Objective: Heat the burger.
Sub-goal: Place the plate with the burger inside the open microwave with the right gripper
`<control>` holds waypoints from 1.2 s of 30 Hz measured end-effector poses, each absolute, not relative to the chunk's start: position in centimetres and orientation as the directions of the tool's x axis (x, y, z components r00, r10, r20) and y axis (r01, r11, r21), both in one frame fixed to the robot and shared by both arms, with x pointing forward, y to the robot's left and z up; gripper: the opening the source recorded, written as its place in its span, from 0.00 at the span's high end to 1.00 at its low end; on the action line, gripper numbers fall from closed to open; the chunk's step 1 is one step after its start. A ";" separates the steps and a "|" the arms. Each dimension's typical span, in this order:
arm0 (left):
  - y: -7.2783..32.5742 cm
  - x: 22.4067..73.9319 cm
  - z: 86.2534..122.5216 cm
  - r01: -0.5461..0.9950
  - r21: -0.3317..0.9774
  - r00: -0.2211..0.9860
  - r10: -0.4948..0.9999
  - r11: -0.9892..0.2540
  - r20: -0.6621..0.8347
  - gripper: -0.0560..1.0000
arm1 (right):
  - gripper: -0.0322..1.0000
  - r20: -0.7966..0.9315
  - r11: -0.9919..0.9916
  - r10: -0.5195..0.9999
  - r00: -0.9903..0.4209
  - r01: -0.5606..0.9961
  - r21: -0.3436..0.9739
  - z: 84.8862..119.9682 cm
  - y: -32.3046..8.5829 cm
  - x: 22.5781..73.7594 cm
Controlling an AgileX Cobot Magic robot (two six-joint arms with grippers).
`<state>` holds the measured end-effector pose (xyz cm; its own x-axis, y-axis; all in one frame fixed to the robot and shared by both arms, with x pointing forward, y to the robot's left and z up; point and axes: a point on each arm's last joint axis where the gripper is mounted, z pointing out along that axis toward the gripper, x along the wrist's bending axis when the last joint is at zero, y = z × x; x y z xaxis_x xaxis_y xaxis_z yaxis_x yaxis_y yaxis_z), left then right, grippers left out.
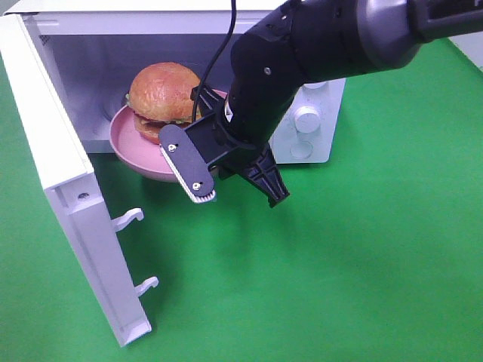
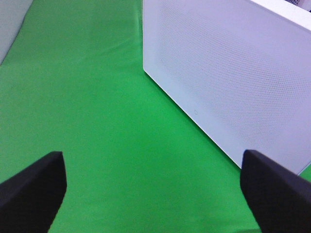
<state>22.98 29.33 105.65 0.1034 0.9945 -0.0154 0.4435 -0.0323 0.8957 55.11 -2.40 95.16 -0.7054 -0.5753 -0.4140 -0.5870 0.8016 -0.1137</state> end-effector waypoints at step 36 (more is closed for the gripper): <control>29.3 23.0 105.6 0.444 0.896 0.103 0.995 -0.032 -0.015 0.11 | 0.94 -0.528 0.922 -0.347 -0.775 -0.386 -0.040 95.0 3.4 62.9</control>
<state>22.98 29.33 105.65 0.1034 0.9945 -0.0154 0.4435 -0.0323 0.8957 62.86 3.44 94.96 -0.7751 -0.3472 -0.5279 -0.3855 0.9218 -0.0402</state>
